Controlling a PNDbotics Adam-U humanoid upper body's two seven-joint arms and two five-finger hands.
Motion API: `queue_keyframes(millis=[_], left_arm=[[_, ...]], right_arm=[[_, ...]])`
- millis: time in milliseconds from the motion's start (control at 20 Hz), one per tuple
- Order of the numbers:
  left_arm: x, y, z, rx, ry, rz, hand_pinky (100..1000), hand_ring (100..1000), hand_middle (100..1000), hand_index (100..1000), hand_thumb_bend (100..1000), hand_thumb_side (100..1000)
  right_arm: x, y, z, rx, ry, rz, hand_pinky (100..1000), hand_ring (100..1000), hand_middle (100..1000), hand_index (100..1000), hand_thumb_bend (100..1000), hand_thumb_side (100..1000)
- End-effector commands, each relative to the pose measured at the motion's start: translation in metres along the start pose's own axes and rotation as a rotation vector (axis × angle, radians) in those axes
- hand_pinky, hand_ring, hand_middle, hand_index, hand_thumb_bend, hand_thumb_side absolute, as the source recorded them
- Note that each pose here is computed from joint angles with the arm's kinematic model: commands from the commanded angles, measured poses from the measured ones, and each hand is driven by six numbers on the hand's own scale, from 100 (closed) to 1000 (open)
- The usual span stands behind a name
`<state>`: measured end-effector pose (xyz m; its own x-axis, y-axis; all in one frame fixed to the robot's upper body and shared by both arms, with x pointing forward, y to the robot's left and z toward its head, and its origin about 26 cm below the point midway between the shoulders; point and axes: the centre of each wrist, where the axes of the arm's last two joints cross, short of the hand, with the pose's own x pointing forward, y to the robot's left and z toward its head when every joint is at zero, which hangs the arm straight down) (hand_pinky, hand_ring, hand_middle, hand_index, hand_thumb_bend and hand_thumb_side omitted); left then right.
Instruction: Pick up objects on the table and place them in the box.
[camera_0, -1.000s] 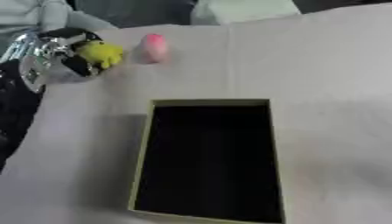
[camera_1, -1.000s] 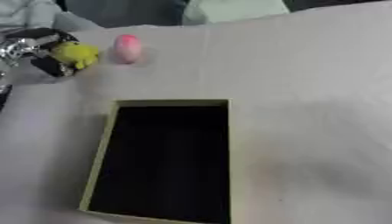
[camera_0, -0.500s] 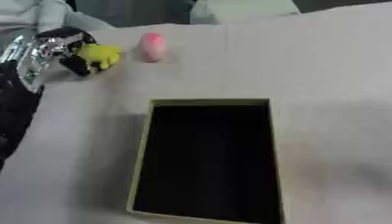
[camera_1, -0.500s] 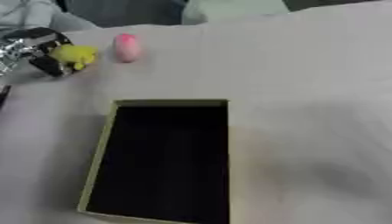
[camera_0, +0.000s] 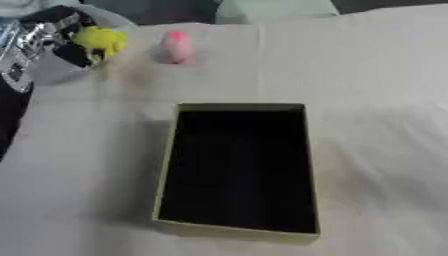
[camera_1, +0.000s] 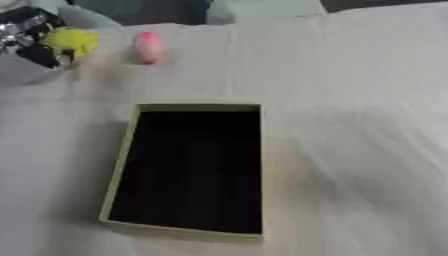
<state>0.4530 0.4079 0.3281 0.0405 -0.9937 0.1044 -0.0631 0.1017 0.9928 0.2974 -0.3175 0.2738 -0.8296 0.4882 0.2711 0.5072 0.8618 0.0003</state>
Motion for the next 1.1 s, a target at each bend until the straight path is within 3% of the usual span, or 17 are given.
queue_keyframes(millis=[50, 400, 550, 850, 1100], left_arm=[[0.000, 0.019, 0.007, 0.051, -0.019, -0.035, 617, 660, 661, 721, 187, 141], [0.038, 0.019, 0.010, 0.070, -0.200, -0.066, 638, 674, 673, 733, 191, 150], [0.060, 0.011, 0.011, 0.081, -0.307, -0.103, 645, 684, 682, 739, 188, 165], [0.115, -0.013, 0.017, 0.108, -0.555, -0.158, 652, 688, 686, 745, 207, 190], [0.142, -0.026, 0.030, 0.171, -0.717, -0.191, 650, 687, 683, 743, 211, 221]], right_arm=[[0.004, -0.003, -0.006, -0.008, -0.020, -0.001, 793, 714, 670, 795, 221, 1000], [0.002, -0.007, 0.000, -0.011, 0.004, 0.010, 793, 714, 672, 795, 213, 1000], [0.001, -0.007, 0.002, -0.011, 0.015, 0.013, 792, 715, 672, 795, 242, 995], [0.000, -0.008, 0.007, -0.011, 0.040, 0.014, 792, 715, 674, 795, 209, 1000], [-0.001, -0.008, 0.009, -0.016, 0.053, 0.016, 791, 715, 674, 794, 205, 1000]])
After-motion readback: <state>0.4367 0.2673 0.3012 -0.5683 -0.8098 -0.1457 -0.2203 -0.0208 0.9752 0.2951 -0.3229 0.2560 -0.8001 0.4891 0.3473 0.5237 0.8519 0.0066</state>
